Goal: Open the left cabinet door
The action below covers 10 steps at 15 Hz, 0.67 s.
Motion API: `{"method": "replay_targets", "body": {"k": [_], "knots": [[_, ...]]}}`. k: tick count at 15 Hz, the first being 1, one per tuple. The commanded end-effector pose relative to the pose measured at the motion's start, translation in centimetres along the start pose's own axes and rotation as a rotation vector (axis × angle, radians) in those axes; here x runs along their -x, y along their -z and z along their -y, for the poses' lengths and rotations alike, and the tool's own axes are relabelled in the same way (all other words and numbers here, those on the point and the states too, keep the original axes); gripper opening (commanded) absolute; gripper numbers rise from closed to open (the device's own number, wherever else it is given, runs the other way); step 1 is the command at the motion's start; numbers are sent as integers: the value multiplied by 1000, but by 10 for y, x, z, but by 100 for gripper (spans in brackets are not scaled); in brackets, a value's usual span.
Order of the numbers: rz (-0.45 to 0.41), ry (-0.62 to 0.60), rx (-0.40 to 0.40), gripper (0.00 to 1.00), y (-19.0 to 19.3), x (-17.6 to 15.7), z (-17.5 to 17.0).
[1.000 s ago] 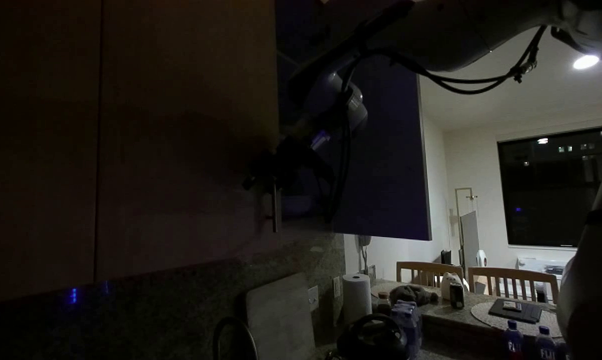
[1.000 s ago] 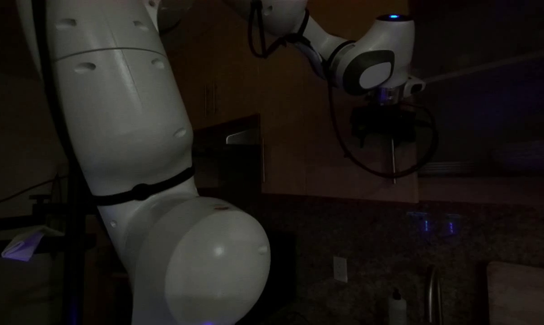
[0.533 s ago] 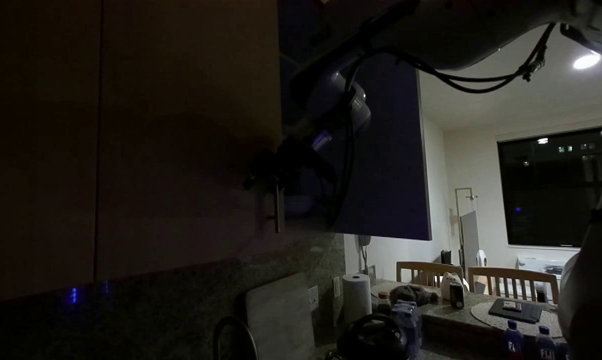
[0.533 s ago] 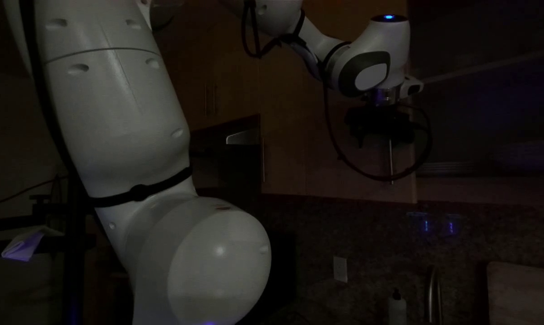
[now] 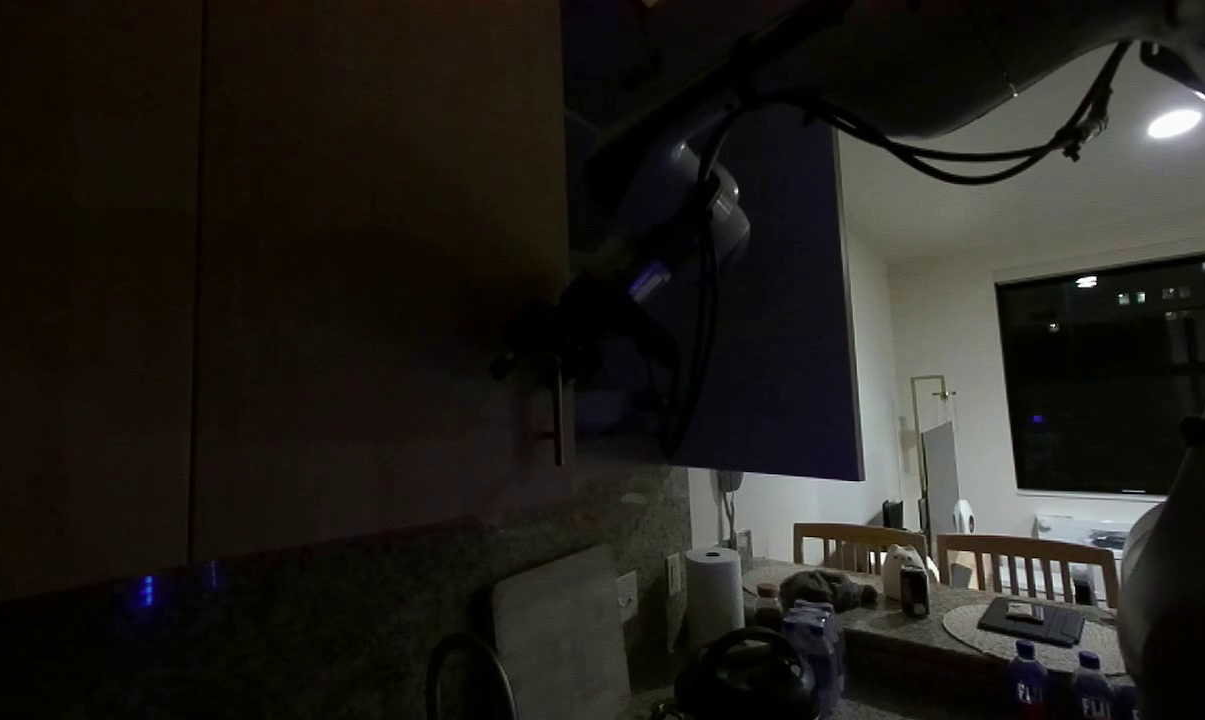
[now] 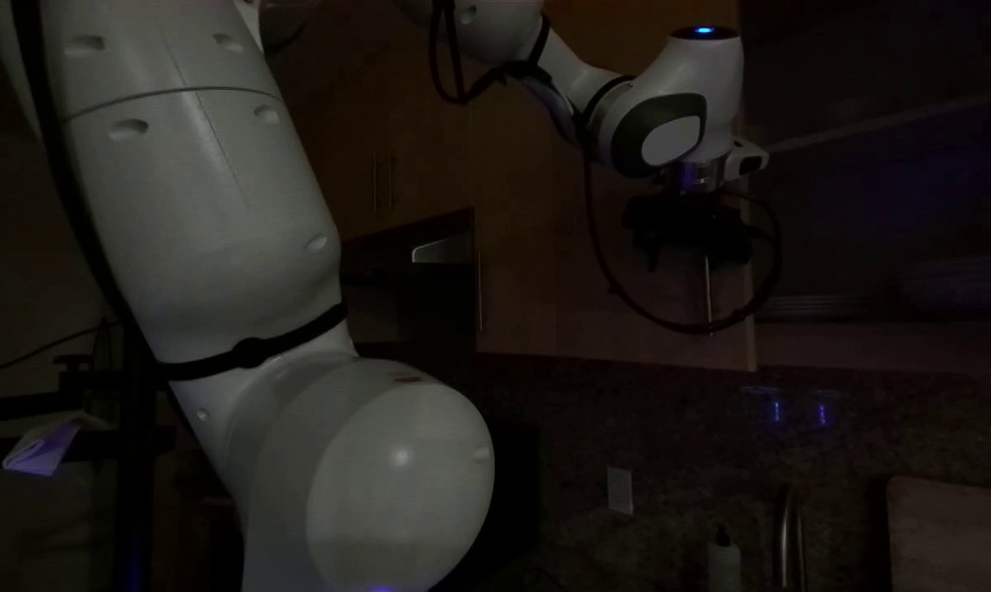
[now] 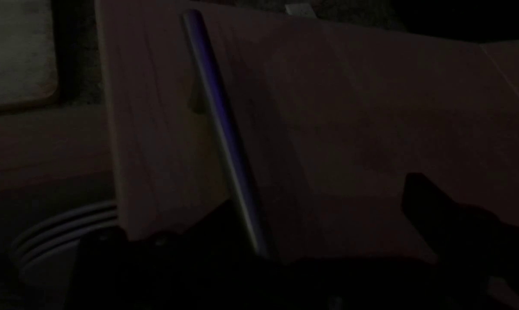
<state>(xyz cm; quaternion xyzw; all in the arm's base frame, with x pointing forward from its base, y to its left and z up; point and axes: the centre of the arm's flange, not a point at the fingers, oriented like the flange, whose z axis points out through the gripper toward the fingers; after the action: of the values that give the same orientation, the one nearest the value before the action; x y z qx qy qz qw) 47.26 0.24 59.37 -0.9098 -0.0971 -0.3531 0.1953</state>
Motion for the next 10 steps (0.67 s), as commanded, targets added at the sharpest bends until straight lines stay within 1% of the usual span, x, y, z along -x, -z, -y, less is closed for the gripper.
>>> {"method": "replay_targets", "body": {"k": [1,7,10], "knots": [[126,-50,-35,100,-24,56,22],[157,-72,-10,100,-33,78,29],[108,-89,5,100,-33,89,37]]}}
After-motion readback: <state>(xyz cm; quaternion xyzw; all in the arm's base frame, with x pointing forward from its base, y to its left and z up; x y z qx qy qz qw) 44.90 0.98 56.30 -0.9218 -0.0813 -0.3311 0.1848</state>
